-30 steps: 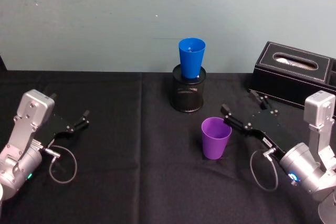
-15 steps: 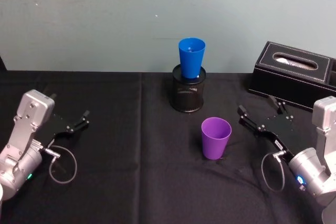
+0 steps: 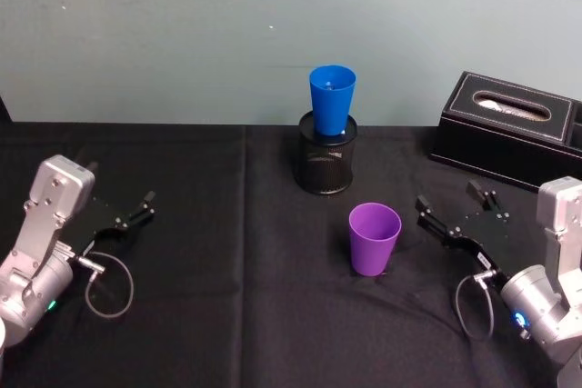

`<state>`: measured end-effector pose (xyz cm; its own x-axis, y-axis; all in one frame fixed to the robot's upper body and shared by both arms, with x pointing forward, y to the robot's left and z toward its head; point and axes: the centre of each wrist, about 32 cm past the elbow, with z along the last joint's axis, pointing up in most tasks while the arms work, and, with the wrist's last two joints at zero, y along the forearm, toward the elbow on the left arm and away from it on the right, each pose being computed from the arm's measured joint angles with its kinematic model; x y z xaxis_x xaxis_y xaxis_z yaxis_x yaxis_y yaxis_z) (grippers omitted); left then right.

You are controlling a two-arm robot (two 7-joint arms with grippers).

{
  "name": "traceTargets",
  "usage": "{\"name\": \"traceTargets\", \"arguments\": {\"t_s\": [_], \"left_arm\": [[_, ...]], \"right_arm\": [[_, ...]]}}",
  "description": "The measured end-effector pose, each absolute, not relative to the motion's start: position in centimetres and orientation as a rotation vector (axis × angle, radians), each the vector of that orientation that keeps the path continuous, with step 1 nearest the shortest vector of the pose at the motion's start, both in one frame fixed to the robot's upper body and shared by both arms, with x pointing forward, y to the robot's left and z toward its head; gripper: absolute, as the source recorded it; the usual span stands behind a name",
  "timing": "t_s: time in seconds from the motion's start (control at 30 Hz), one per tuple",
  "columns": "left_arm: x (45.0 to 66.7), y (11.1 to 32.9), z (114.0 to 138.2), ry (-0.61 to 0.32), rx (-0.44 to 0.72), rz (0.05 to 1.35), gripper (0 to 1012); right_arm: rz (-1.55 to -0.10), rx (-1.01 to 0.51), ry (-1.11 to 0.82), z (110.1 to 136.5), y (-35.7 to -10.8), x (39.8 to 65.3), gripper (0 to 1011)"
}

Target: Pick up one cup with a gripper and tap it against the other cup.

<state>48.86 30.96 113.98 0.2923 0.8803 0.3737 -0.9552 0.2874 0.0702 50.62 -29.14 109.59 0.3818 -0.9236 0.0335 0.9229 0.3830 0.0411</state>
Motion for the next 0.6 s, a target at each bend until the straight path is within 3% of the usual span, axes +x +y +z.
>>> {"name": "traceTargets", "arguments": {"t_s": [0.6], "left_arm": [[48.86, 30.97, 113.98, -0.285, 0.305, 1.248, 1011]], "right_arm": [[-1.180, 0.005, -0.049, 109.32, -29.23, 50.65, 1003]]}}
